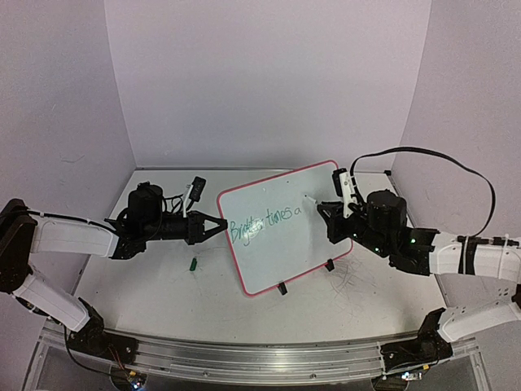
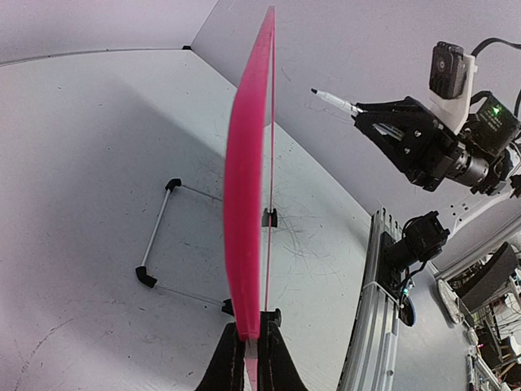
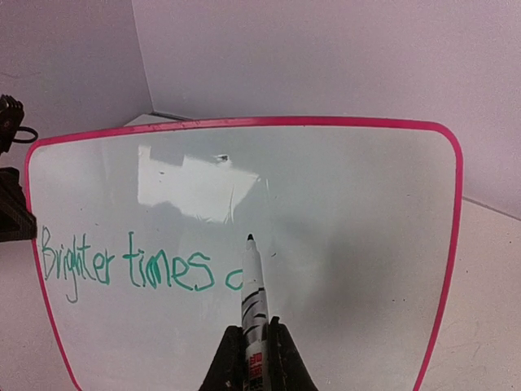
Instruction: Write a sentence on the whiteboard
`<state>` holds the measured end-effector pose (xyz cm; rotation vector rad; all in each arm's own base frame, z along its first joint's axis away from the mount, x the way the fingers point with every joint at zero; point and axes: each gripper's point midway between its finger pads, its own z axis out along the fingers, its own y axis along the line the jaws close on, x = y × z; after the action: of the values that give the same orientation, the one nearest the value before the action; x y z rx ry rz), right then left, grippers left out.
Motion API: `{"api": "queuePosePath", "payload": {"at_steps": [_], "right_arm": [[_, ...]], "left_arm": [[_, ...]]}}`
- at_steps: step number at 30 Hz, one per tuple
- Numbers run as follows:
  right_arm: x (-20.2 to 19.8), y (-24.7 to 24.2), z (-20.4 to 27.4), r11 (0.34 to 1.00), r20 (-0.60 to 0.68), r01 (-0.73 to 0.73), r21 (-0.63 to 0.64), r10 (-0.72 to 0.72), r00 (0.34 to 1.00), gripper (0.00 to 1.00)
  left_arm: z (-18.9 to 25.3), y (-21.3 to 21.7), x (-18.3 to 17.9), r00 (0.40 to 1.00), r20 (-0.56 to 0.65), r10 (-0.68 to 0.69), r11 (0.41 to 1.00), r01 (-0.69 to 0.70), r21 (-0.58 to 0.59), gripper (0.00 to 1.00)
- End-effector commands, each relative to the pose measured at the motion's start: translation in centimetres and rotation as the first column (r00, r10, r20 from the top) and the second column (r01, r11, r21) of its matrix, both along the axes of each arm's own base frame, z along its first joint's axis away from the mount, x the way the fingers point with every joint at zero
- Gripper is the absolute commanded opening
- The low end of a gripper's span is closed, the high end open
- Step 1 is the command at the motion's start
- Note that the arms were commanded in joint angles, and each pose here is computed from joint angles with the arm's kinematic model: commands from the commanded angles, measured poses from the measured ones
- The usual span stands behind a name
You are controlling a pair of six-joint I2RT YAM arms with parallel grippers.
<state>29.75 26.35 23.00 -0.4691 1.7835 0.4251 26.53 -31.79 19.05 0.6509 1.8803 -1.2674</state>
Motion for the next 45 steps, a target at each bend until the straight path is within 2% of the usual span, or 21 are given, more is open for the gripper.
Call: {"api": "queuePosePath", "payload": {"at_steps": [1, 13, 20, 29, 33, 45], "right_arm": [[0.4, 1.0, 1.0, 0.999, 0.026, -0.034, -0.006, 0.034, 0.999, 0.00], [0.2, 1.1, -0.6, 0.999, -0.001, -0.045, -0.023, 0.045, 0.999, 0.00], [0.8, 0.3, -1.5, 0.999, -0.019, 0.011, -0.047, -0.012, 1.000, 0.00], [1.3, 1.3, -1.4, 0.999, -0.020, -0.014, -0.036, 0.013, 1.000, 0.00], [1.9, 0.8, -1.2, 0.999, -0.011, 0.032, -0.035, -0.033, 0.999, 0.00], [3.0, 1.4, -0.3, 0.998, 0.011, 0.056, -0.009, -0.056, 0.998, 0.00]], "left_arm": [[1.0, 0.4, 0.6, 0.998, 0.049, 0.026, 1.000, -0.027, 0.008, 0.00], [1.1, 0.2, 0.7, 0.999, 0.043, 0.025, 1.000, -0.025, 0.006, 0.00], [0.9, 0.3, 0.7, 0.999, 0.044, 0.028, 1.000, -0.029, 0.012, 0.00], [0.8, 0.2, 0.8, 0.999, 0.044, 0.025, 1.000, -0.026, 0.013, 0.00], [0.9, 0.3, 0.6, 0.999, 0.045, 0.024, 1.000, -0.025, 0.011, 0.00], [0.8, 0.2, 0.6, 0.999, 0.045, 0.022, 1.000, -0.023, 0.015, 0.00]]}}
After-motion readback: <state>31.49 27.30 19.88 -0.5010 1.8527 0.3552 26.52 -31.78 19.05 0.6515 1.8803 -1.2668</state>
